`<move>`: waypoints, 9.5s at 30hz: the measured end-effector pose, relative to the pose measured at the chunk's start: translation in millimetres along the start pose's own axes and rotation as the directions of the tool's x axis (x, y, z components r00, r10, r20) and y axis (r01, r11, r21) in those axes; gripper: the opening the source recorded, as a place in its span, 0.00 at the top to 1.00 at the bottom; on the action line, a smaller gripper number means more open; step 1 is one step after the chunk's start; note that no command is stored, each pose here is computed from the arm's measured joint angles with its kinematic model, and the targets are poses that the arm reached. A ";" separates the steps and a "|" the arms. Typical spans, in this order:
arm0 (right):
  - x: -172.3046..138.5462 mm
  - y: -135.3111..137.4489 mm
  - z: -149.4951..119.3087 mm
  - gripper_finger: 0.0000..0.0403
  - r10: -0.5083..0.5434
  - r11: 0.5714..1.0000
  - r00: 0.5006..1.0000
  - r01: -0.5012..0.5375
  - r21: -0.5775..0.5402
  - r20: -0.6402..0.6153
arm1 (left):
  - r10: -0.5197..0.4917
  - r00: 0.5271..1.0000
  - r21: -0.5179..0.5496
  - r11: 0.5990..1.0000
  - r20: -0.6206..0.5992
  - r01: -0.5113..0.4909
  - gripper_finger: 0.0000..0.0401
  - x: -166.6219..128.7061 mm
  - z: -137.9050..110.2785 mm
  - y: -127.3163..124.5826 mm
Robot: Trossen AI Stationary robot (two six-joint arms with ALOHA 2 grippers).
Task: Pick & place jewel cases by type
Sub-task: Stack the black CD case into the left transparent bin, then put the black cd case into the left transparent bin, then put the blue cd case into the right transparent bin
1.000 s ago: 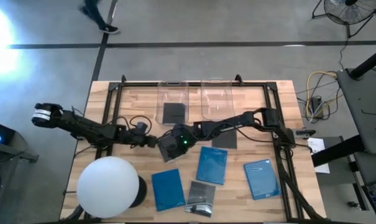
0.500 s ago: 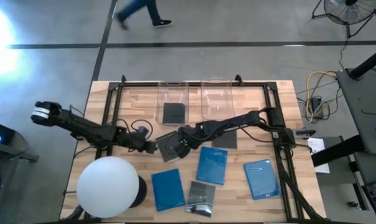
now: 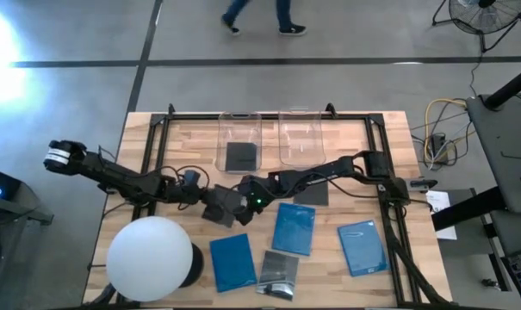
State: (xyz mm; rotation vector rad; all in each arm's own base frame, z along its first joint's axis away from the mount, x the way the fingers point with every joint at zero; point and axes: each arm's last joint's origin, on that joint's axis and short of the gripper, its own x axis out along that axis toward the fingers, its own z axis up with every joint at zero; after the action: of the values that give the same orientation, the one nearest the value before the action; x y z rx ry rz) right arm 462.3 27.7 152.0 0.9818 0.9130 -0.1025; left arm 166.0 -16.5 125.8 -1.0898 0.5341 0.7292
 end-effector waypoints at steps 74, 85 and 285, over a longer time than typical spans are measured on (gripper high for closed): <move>-1.0 -35.9 4.0 0.44 -0.124 0.985 0.992 0.127 0.117 -0.034 | 0.081 0.968 -0.074 0.992 -0.240 -0.101 0.74 -9.1 -31.8 -11.8; 5.9 -33.3 5.1 0.44 -0.014 0.992 0.997 0.023 0.122 -0.079 | 0.129 0.959 0.025 0.992 -0.254 -0.127 0.74 4.1 -38.5 -8.6; -103.0 25.1 32.9 0.49 -0.381 0.923 0.918 0.371 -0.105 -0.107 | -0.372 0.917 0.301 0.866 -0.145 0.399 0.74 -73.6 -29.6 -9.2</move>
State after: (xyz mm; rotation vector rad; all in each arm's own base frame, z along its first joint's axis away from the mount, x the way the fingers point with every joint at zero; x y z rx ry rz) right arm 428.5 -14.3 249.0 0.7313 1.2077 -0.3299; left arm 123.7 -65.7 172.2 -0.8793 0.4660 0.2311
